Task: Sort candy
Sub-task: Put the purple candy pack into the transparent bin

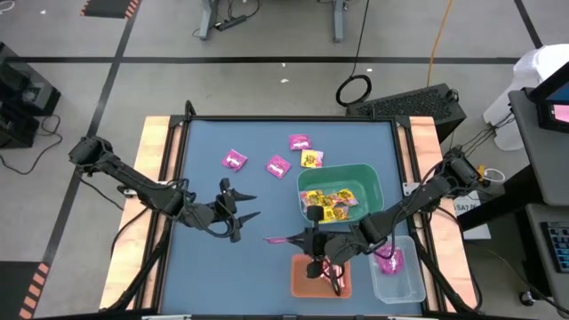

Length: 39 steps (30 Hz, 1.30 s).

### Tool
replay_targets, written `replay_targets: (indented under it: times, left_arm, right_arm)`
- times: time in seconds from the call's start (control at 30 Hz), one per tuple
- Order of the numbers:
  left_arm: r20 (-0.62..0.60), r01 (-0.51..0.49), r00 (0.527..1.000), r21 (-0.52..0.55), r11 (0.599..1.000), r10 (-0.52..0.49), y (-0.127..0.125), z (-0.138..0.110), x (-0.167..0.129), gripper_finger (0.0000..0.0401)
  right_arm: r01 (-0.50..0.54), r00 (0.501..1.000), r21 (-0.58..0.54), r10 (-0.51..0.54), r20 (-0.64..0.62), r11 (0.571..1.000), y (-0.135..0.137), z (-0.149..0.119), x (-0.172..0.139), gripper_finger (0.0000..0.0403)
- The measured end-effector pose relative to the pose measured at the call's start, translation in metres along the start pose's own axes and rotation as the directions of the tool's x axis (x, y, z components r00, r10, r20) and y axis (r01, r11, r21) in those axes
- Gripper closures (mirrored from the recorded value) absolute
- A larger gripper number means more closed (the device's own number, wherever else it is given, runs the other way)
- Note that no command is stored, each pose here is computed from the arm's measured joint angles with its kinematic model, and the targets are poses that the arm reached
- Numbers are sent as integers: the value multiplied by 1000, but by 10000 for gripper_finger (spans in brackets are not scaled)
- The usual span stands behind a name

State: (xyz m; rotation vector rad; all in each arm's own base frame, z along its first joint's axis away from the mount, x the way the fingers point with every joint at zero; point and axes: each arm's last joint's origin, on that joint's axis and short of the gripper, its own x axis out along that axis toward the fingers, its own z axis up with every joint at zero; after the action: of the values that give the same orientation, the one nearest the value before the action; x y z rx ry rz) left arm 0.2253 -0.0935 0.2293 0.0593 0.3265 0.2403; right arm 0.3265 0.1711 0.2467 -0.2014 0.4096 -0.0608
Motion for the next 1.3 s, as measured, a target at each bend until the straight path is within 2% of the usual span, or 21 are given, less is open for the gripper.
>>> replay_targets:
  times: [0.13,0.37,0.53,0.67,0.77,0.87,1.0,1.17,1.3]
  left_arm:
    - [0,-4,1000,-1,1000,4,1,0,1,173]
    - [-2,-20,1000,-6,1000,20,4,1,3,173]
    - [-2,-22,1000,-9,1000,22,5,1,3,173]
    - [-3,-22,1000,-9,1000,22,4,0,3,173]
    - [-7,-23,1000,-11,1000,22,5,0,3,173]
    - [-26,-26,999,4,1000,26,5,-2,3,173]
    - [-55,-34,998,28,999,35,6,-6,3,173]
    - [-61,-41,997,27,999,42,7,-6,3,173]
    - [-60,-56,997,-1,998,55,10,-6,5,173]
  right_arm:
    - [9,1000,-78,-11,-24,997,0,-3,0,403]
    - [142,988,-196,-152,-36,970,-1,-6,-3,403]
    - [158,985,-209,-167,-29,965,3,-6,-6,403]
    - [185,982,-3,-185,-36,983,2,-7,-6,403]
    - [176,984,83,-172,-56,981,1,-7,-9,403]
    - [100,993,158,-89,-76,982,-2,-2,-21,403]
    - [-18,985,210,54,-166,978,-8,1,-51,403]
    - [-145,914,323,251,-320,935,-16,-1,-101,403]
    - [-101,837,420,305,-454,902,-24,-11,-141,403]
